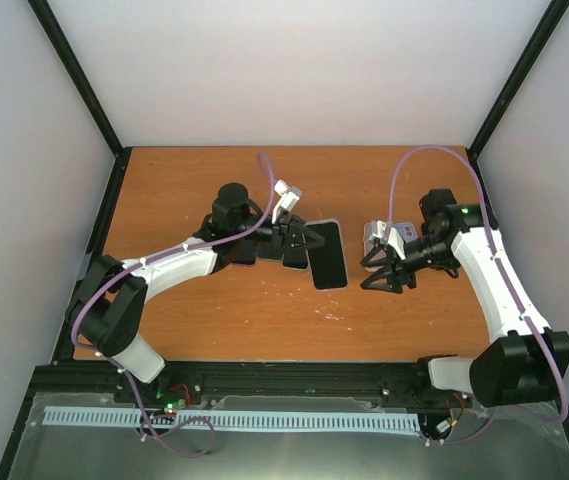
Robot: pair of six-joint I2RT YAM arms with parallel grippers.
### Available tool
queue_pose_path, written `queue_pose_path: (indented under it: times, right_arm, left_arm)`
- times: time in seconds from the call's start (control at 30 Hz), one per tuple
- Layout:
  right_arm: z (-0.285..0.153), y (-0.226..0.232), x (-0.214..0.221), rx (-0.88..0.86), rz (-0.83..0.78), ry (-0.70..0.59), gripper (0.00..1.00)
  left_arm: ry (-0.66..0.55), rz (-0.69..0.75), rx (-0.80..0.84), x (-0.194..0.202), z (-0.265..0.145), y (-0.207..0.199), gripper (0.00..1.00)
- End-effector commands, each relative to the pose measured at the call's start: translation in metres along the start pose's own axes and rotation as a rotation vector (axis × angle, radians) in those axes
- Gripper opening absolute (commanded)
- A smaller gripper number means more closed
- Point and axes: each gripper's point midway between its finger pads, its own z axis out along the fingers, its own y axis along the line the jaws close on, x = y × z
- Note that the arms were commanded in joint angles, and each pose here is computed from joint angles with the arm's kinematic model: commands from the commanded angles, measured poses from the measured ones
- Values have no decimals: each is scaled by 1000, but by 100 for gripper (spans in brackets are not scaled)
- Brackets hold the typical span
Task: Take the phone out of the phone case
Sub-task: Adjust the phone, then remove the phone case from the phone.
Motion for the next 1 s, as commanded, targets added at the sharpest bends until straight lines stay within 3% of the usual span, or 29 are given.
queue_pose_path:
  times: [0.0, 0.57, 0.97]
  right_arm:
    - [4, 18, 15, -20, -79, 76, 61]
    - [27, 63, -18, -118, -138, 3, 54]
    - [30, 69, -30, -153, -128, -16, 39]
  left_arm:
    - [8, 99, 125, -23, -6, -45, 0]
    - [-19, 68, 195, -25, -8, -56, 0]
    - [-8, 52, 205, -22, -7, -52, 0]
